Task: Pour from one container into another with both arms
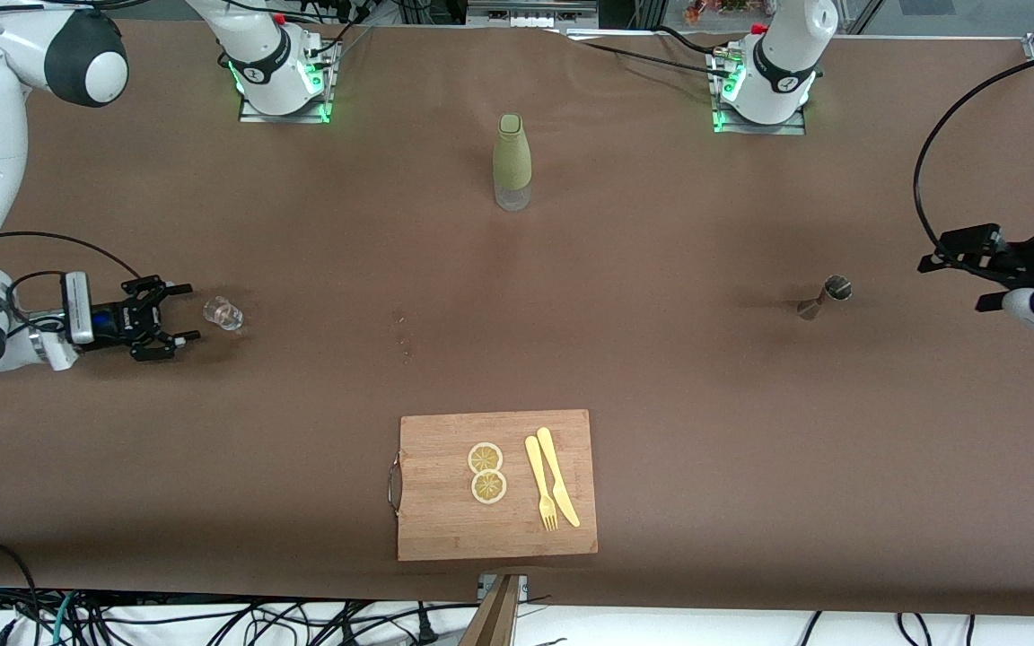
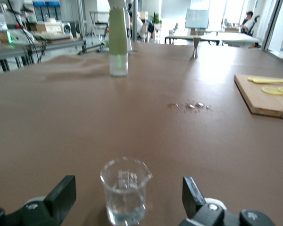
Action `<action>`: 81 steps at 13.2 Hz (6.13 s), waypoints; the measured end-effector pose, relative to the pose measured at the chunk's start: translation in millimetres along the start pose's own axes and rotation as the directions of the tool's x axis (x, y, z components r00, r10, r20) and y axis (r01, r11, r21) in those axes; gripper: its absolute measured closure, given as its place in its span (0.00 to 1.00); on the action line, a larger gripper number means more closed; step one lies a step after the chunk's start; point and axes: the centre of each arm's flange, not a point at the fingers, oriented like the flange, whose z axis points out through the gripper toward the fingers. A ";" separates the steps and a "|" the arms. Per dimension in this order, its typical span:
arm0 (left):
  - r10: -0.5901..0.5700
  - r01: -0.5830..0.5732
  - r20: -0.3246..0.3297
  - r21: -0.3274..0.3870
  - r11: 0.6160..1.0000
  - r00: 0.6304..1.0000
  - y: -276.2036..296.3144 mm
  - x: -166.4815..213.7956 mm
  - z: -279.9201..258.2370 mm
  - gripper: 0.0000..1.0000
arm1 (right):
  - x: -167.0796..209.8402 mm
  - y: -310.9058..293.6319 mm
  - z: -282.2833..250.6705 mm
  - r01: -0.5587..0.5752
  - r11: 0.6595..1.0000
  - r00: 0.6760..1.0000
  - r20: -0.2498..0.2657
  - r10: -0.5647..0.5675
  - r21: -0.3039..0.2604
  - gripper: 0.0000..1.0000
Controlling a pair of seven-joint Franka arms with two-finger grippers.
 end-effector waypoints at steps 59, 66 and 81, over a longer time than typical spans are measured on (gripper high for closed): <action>-0.322 0.332 -0.089 0.131 0.934 0.942 126.1 -17.1 -30.6 0.00 | -21.7 39.4 102.3 -0.157 0.979 0.987 -0.040 0.153 -0.127 0.99; -0.322 0.332 -0.090 0.131 0.934 0.942 125.9 -16.5 -30.2 0.00 | -3.2 62.0 64.1 -0.093 0.980 0.994 0.041 0.102 -0.175 0.99; -0.321 0.332 -0.097 0.131 0.934 0.942 123.8 -9.3 -29.8 0.00 | 90.8 82.2 24.8 -0.652 0.729 0.625 0.396 0.673 -0.209 0.99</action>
